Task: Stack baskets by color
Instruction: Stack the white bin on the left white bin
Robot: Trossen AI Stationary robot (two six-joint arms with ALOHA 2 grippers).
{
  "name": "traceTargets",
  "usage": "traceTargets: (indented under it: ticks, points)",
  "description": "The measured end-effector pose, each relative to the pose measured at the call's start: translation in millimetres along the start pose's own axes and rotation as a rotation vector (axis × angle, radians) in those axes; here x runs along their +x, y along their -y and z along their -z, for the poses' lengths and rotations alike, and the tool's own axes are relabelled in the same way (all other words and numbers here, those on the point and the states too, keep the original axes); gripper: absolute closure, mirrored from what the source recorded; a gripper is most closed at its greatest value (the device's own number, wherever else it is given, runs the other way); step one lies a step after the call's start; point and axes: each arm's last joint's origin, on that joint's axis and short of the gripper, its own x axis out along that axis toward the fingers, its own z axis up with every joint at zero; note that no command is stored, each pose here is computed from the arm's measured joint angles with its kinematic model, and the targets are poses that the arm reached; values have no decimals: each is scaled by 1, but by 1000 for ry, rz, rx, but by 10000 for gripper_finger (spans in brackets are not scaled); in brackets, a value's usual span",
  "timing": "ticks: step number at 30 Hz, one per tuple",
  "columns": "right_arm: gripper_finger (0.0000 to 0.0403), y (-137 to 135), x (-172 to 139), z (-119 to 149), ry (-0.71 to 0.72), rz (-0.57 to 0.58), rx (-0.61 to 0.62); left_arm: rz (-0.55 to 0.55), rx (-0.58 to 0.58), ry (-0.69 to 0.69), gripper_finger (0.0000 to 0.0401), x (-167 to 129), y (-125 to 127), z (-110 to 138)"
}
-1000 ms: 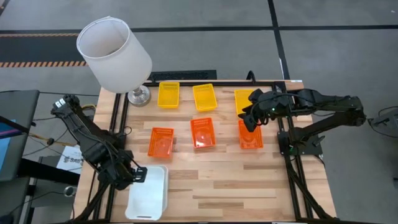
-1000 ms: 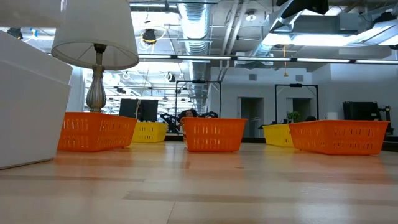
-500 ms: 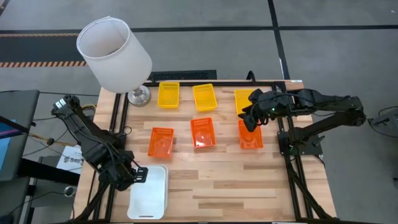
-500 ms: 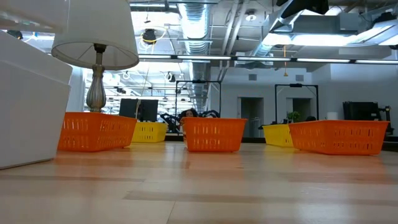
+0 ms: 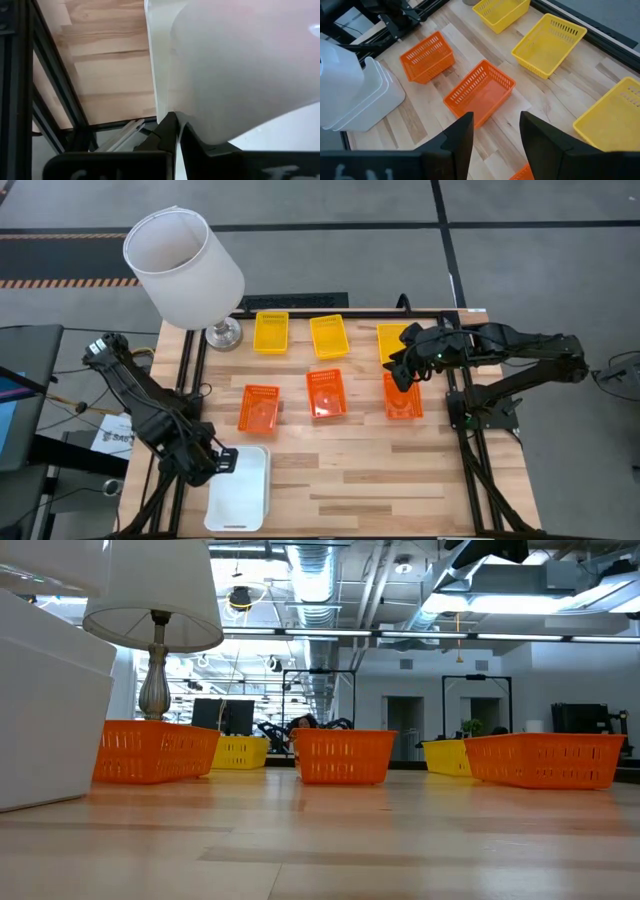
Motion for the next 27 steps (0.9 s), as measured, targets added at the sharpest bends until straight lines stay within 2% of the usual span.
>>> traceTargets:
  ticks: [8, 19, 27]
  points:
    - [225, 0, 0, 0, 0, 0, 0, -8, 1, -17, 401, 12, -1, -2]
    - [224, 0, 0, 0, 0, 0, -3, 1, 34, -5, 399, 12, -1, -3]
    - [225, 0, 0, 0, 0, 0, -3, 3, 57, -7, 356, 12, -1, -2]
